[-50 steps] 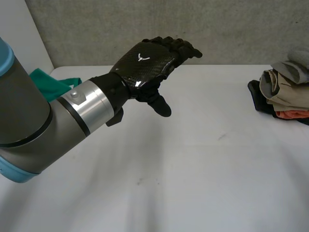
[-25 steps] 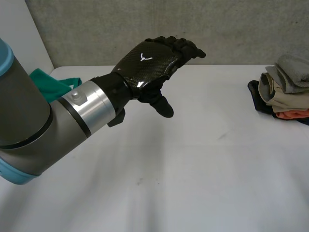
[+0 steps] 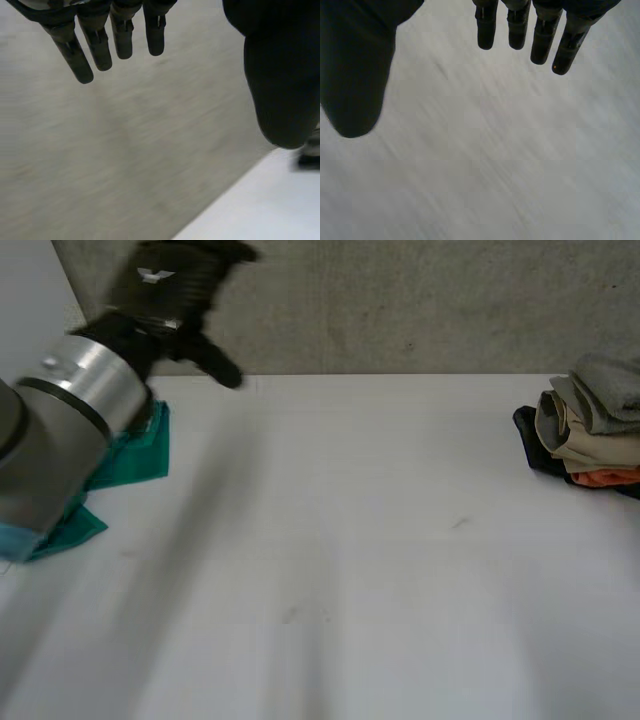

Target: Fold the laundry.

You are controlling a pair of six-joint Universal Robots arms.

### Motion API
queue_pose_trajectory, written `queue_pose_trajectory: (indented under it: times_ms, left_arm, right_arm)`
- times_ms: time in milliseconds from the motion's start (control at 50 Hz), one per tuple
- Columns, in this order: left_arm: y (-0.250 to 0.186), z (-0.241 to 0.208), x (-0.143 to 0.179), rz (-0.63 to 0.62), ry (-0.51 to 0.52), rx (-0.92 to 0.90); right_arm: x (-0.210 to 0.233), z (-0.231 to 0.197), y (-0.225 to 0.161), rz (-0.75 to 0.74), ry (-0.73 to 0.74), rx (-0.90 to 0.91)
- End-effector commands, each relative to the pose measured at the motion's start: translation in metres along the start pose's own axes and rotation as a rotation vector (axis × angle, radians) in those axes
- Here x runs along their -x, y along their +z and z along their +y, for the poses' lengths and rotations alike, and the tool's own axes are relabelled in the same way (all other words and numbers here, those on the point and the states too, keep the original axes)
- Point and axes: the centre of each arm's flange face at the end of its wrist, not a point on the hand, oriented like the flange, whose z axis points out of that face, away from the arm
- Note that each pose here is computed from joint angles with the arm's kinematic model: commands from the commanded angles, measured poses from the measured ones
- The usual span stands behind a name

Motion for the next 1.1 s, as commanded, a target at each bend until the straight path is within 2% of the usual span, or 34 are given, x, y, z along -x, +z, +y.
queue_pose_trajectory:
  times_ms: [20,120,140,220,380,520,600,660,760,840,860,900,920,980,1000,1100]
  left_arm:
    - [0.015,0.091,0.115,-0.276,0.270,0.230]
    - [0.007,0.167,0.163,-0.287,0.464,0.441]
    - [0.000,0.190,0.185,-0.297,0.536,0.513]
    - [-0.010,0.241,0.210,-0.269,0.627,0.637]
    - [-0.011,0.277,0.222,-0.237,0.629,0.663]
    - [-0.005,0.282,0.220,-0.202,0.615,0.634]
    - [-0.002,0.279,0.213,-0.200,0.568,0.614]
    - [0.009,0.259,0.193,-0.180,0.543,0.561]
    - [0.025,0.185,0.151,-0.155,0.487,0.397]
    - [0.031,0.133,0.084,-0.064,0.344,0.250]
    - [0.028,0.117,0.054,-0.013,0.278,0.209]
    - [0.024,0.103,0.027,0.038,0.212,0.178]
    - [0.019,0.096,0.002,0.089,0.153,0.163]
    - [0.010,0.095,-0.035,0.169,0.081,0.168]
    - [0.004,0.099,-0.063,0.233,0.040,0.180]
    - [-0.006,0.126,-0.137,0.380,-0.018,0.213]
  right_arm:
    - [0.158,-0.050,-0.078,-0.488,0.313,-0.106]
    - [0.213,-0.038,-0.130,-0.663,0.366,0.011]
    - [0.226,-0.031,-0.144,-0.704,0.358,0.049]
    - [0.244,-0.013,-0.168,-0.765,0.306,0.138]
    - [0.245,0.012,-0.178,-0.722,0.155,0.266]
    - [0.244,0.015,-0.180,-0.712,0.138,0.281]
    - [0.243,0.018,-0.183,-0.710,0.142,0.296]
    - [0.240,0.021,-0.181,-0.696,0.141,0.307]
    - [0.229,0.026,-0.172,-0.648,0.129,0.314]
    - [0.224,0.026,-0.166,-0.602,0.112,0.326]
    - [0.223,0.026,-0.165,-0.590,0.107,0.330]
    - [0.220,0.029,-0.163,-0.563,0.097,0.346]
    - [0.218,0.030,-0.161,-0.540,0.088,0.358]
    - [0.215,0.031,-0.158,-0.509,0.077,0.371]
    - [0.214,0.032,-0.157,-0.494,0.071,0.377]
    - [0.211,0.034,-0.154,-0.474,0.064,0.384]
